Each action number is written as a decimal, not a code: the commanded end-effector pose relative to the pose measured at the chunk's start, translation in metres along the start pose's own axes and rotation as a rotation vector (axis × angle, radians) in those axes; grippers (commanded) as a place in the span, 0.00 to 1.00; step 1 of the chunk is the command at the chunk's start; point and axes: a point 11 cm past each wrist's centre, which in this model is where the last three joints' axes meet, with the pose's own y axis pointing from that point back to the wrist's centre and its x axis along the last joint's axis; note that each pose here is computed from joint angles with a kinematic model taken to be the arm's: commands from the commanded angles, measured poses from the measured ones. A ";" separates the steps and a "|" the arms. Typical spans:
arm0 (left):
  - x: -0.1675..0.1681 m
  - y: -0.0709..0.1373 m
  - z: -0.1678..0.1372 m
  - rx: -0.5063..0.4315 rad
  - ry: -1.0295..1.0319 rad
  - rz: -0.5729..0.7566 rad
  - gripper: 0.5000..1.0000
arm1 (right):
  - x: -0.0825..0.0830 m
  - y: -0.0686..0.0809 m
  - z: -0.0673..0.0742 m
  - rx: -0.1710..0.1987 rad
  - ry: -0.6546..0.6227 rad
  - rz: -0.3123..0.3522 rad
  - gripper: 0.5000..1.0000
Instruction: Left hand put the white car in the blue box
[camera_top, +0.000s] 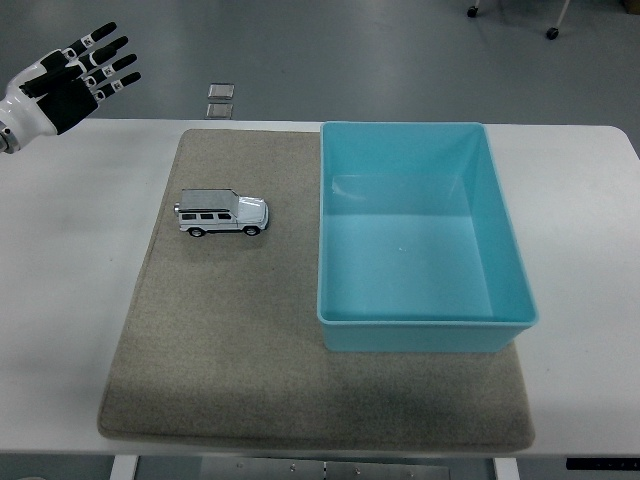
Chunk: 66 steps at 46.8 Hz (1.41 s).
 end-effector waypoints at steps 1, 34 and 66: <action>-0.005 -0.004 0.002 0.066 -0.152 -0.023 1.00 | 0.000 0.000 0.000 0.000 0.000 0.000 0.87; -0.042 0.008 0.003 0.228 -0.759 -0.257 0.99 | 0.000 0.000 0.000 0.000 0.000 0.000 0.87; -0.083 0.007 -0.080 0.264 -1.215 -0.326 0.99 | 0.000 0.000 0.000 0.000 0.000 0.000 0.87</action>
